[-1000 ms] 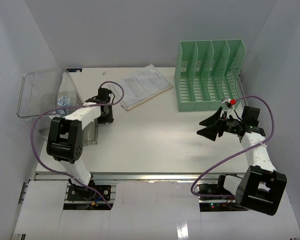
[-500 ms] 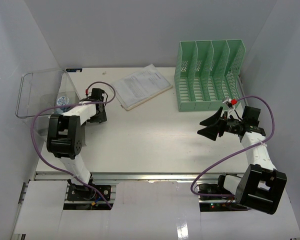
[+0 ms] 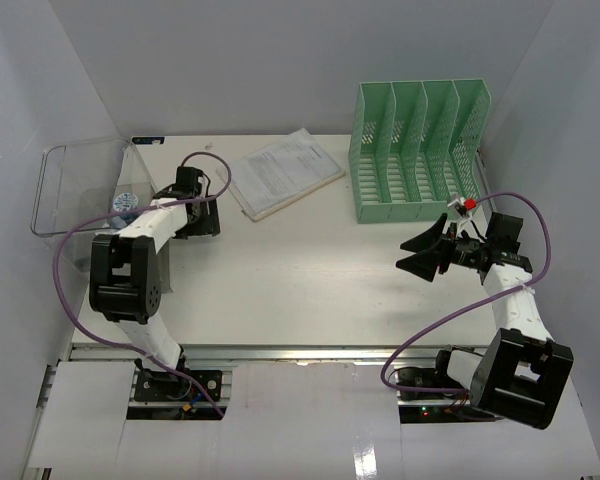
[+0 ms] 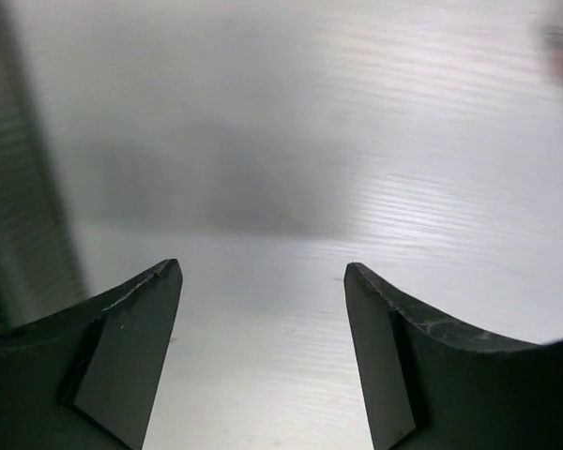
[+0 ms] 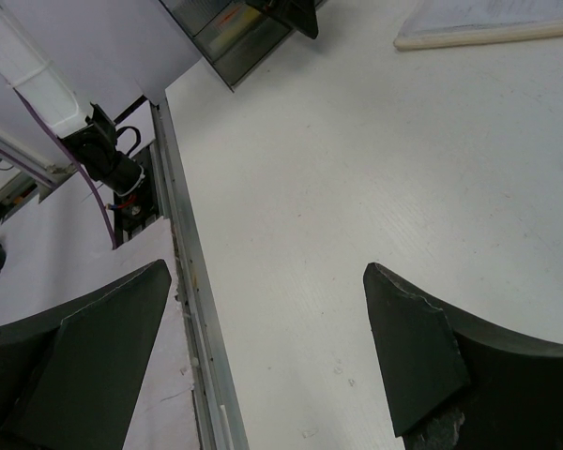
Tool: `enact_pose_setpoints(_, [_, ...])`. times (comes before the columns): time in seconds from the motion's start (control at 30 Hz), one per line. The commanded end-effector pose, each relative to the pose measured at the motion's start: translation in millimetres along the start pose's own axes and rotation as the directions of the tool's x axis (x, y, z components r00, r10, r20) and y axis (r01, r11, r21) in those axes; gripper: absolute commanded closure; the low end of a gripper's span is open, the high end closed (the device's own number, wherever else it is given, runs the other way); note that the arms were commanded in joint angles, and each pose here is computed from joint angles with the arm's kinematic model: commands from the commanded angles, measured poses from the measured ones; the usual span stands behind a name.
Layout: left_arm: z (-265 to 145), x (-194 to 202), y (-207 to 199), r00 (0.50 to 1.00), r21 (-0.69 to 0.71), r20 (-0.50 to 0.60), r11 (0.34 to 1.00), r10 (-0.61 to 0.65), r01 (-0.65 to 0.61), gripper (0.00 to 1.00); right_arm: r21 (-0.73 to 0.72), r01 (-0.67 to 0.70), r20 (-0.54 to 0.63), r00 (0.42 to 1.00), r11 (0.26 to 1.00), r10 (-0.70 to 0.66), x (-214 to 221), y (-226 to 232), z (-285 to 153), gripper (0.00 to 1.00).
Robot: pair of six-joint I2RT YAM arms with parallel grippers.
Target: Organize the desk
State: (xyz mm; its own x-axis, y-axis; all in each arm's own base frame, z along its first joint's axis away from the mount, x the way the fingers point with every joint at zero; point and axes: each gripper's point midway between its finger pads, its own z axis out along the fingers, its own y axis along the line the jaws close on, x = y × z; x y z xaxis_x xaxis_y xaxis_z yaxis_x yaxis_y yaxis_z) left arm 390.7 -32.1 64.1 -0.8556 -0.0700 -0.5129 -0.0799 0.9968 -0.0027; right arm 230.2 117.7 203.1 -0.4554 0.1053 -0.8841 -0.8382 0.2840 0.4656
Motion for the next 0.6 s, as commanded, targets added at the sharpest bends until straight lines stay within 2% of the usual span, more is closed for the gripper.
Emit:
enact_pose_setpoints(0.0, [-52,-21,-118,0.945,0.41,0.227,0.858,0.234,-0.311,0.02,-0.036,0.044,0.018,0.999,0.998,-0.044,-2,9,0,0.1])
enact_pose_setpoints(0.13, [-43,-27,-167,0.857,0.36,0.305,0.783,0.415,-0.507,0.02,-0.034,0.049,0.018,0.999,0.998,-0.048,-2,9,0,0.1])
enact_pose_setpoints(0.4, [-8,-96,-210,0.704,0.228,0.515,0.714,0.489,-0.662,0.02,-0.028,0.051,0.015,0.999,0.998,-0.05,-1,7,0,0.1])
enact_pose_setpoints(0.5, [20,-105,-220,0.681,0.212,0.506,0.69,0.529,-0.693,0.02,-0.031,0.043,0.016,0.999,0.999,-0.042,0,6,0,0.1])
enact_pose_setpoints(0.57, [26,-120,-228,0.648,0.187,0.53,0.67,0.547,-0.718,0.02,-0.034,0.037,0.017,0.999,0.999,-0.036,0,5,0,0.1])
